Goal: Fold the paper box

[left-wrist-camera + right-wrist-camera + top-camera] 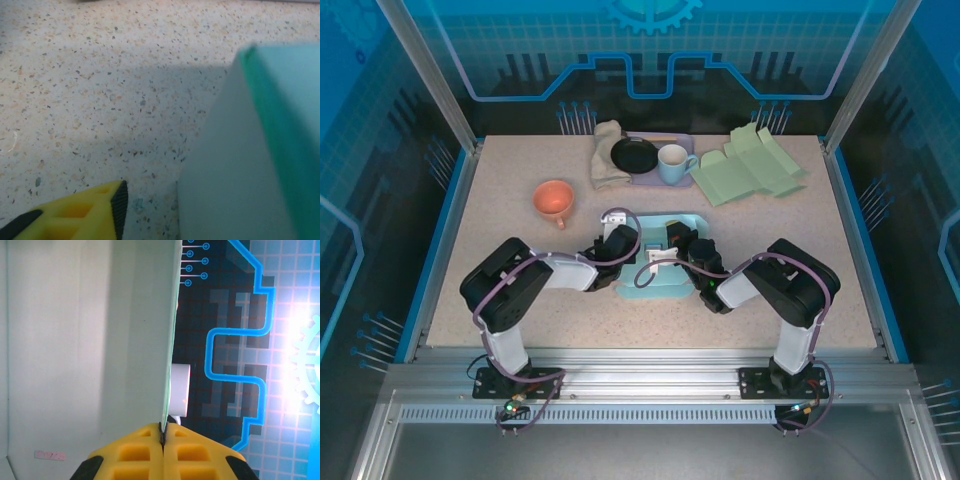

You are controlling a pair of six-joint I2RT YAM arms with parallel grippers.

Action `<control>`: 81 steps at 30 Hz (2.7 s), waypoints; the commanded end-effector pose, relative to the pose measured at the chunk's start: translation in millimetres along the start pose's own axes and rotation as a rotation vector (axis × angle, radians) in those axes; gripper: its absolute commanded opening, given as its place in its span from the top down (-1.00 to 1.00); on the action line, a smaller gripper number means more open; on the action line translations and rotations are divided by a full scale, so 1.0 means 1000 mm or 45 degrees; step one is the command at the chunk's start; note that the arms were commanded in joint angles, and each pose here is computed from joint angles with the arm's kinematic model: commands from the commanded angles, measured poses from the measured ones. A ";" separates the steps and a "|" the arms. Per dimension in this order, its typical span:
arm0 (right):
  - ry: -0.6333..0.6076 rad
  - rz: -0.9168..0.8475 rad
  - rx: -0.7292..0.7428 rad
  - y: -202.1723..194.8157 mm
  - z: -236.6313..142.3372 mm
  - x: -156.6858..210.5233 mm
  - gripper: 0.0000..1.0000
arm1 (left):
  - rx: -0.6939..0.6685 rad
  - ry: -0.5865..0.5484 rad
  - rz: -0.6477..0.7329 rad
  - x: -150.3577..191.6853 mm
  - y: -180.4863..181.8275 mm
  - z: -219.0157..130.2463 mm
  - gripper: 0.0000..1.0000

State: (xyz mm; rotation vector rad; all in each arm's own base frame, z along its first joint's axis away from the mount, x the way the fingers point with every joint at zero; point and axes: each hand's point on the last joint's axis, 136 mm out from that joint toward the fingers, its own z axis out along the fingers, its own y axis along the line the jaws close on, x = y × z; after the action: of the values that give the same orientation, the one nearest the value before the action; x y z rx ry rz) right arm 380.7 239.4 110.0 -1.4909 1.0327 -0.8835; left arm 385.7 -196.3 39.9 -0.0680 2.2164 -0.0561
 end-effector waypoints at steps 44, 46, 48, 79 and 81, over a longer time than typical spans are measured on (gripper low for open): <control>0.025 0.193 -0.096 0.001 -0.018 0.009 0.62 | 0.006 0.004 0.161 0.007 -0.010 0.027 0.84; 0.023 0.239 -0.100 -0.002 -0.022 0.011 0.55 | 0.003 0.005 0.164 0.008 -0.010 0.027 0.87; 0.023 0.296 -0.082 -0.007 -0.027 0.013 0.48 | -0.002 0.004 0.166 0.008 -0.009 0.027 0.88; 0.652 2.483 -0.131 -0.094 -0.114 0.125 -0.85 | 0.100 -0.009 0.197 0.012 -0.021 0.019 1.00; 0.639 2.513 -0.175 -0.094 -0.107 0.113 -0.85 | 0.092 -0.011 0.210 0.011 -0.022 0.019 1.00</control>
State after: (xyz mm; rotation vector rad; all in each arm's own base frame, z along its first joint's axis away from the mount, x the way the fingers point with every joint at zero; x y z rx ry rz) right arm 336.1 80.4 217.3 0.1407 2.1204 0.2180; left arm 410.2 -220.2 46.1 0.0690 2.1122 -0.0831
